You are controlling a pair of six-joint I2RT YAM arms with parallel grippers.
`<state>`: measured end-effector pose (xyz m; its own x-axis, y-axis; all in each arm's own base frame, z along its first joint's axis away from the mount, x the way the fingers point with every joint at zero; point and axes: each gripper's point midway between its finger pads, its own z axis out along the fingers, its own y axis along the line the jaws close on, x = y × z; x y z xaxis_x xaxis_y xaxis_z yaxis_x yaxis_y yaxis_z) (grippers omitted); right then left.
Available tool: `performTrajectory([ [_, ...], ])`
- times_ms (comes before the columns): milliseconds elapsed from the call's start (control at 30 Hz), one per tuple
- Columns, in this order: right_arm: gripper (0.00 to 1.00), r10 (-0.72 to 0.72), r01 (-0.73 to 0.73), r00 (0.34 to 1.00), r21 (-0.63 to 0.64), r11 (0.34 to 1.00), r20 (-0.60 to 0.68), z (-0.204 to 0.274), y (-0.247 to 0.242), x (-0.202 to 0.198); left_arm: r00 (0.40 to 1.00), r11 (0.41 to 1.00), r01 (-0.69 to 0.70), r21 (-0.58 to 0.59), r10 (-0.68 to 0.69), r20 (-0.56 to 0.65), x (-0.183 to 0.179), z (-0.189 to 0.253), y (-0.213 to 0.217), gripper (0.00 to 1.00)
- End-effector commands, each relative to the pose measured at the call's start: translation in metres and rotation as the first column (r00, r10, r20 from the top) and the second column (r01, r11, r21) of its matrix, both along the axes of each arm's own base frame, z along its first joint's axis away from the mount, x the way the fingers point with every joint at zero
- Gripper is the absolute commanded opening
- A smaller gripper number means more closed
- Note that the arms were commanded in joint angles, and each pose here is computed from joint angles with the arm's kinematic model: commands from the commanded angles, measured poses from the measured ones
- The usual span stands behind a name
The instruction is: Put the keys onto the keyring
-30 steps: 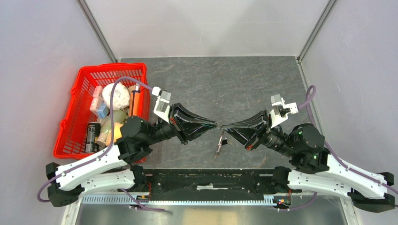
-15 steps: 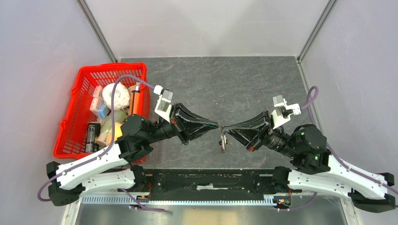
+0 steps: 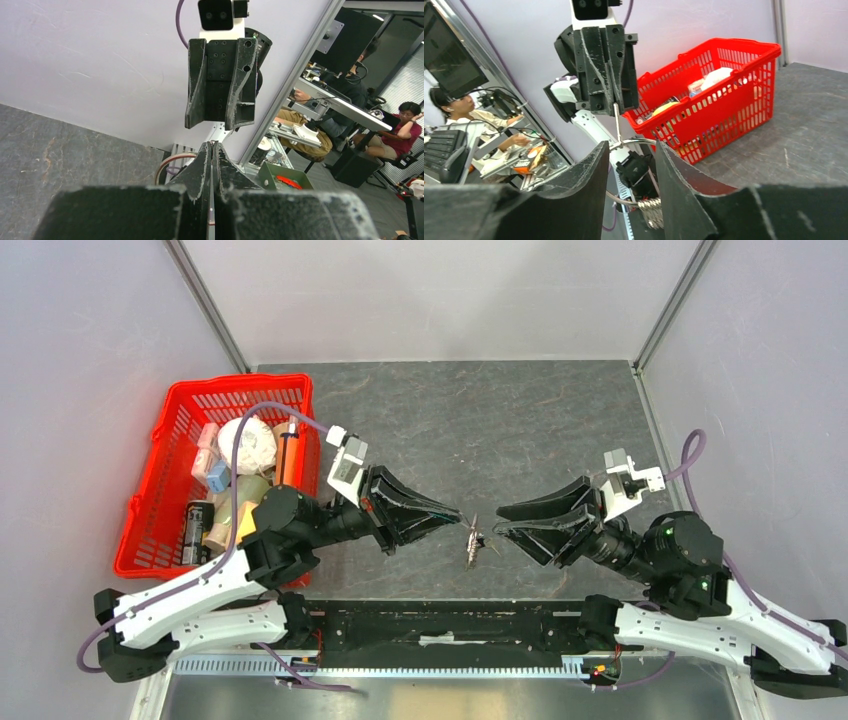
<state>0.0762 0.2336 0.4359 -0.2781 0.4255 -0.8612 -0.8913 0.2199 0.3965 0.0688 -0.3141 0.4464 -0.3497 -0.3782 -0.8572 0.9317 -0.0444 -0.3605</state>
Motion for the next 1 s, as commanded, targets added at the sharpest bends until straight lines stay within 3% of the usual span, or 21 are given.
performTrajectory([
  [0,0.48,-0.076,0.076,0.997,-0.044,0.996,-0.006,0.002,-0.018,0.007,0.998,1.0,0.009,-0.006,-0.008,0.057,-0.007,0.005,0.008,0.02],
  [267,0.55,-0.318,0.277,0.945,-0.322,0.905,-0.08,-0.06,-0.032,0.046,0.998,0.999,0.018,0.046,-0.021,0.062,-0.012,-0.01,0.013,0.02],
  [533,0.59,-0.515,0.391,0.855,-0.574,0.719,-0.064,-0.142,-0.032,0.08,0.999,0.996,0.006,0.089,-0.01,0.05,-0.013,-0.024,0.019,0.02],
  [667,0.58,-0.599,0.424,0.796,-0.629,0.652,-0.084,-0.179,-0.031,0.092,0.999,0.996,-0.001,0.093,-0.003,0.048,-0.013,-0.029,0.023,0.02],
  [967,0.5,-0.654,0.345,0.727,-0.712,0.612,-0.21,-0.245,-0.025,0.113,0.999,0.994,0.011,0.111,-0.016,0.048,-0.015,-0.039,0.022,0.02],
])
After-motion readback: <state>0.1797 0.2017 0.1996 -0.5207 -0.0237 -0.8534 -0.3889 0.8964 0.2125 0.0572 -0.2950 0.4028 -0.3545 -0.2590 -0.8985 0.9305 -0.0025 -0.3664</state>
